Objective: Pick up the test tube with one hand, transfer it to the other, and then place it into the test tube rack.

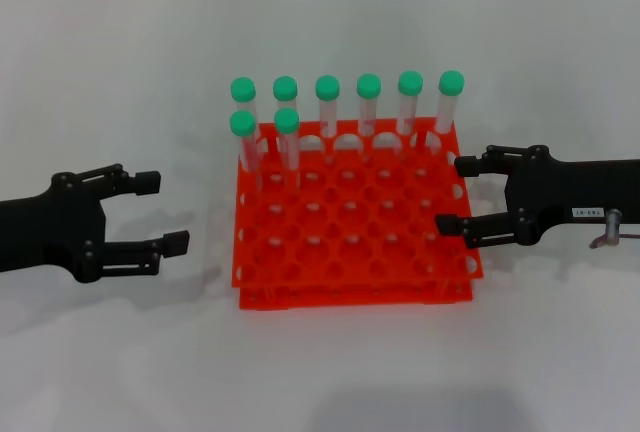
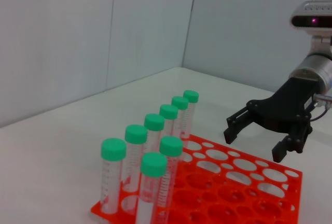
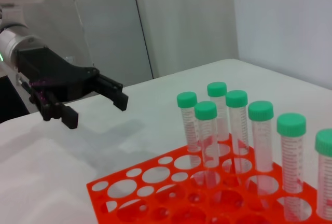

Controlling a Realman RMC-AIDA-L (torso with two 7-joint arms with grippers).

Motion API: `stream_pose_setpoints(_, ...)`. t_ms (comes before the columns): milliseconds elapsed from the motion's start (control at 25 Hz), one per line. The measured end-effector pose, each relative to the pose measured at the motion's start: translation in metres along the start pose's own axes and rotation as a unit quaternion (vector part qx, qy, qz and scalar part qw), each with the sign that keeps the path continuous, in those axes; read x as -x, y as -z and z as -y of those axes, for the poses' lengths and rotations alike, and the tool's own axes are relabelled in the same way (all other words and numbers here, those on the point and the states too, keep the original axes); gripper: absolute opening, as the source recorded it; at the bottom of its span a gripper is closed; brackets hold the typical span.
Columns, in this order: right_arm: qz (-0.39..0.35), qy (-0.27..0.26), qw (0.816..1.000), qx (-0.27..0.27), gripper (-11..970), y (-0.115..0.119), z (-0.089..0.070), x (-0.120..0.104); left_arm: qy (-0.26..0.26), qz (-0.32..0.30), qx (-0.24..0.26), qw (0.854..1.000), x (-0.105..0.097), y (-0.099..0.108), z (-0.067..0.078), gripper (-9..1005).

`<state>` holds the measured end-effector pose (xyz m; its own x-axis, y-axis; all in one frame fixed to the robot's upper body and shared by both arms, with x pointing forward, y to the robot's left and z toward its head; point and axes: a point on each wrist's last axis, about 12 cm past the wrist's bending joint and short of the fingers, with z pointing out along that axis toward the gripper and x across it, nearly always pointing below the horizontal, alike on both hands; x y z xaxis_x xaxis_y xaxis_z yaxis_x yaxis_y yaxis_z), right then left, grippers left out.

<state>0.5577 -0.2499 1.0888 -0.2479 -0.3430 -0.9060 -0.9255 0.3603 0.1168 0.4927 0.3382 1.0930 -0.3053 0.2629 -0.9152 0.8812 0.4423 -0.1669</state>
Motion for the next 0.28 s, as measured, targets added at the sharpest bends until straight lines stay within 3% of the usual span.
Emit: stream_pose_setpoints(280, -0.001, 0.002, 1.0, -0.003, 875, -0.0002, 0.0008, 0.0, 0.001, 0.002, 0.001, 1.0, 0.0001, -0.0008, 0.0001, 886)
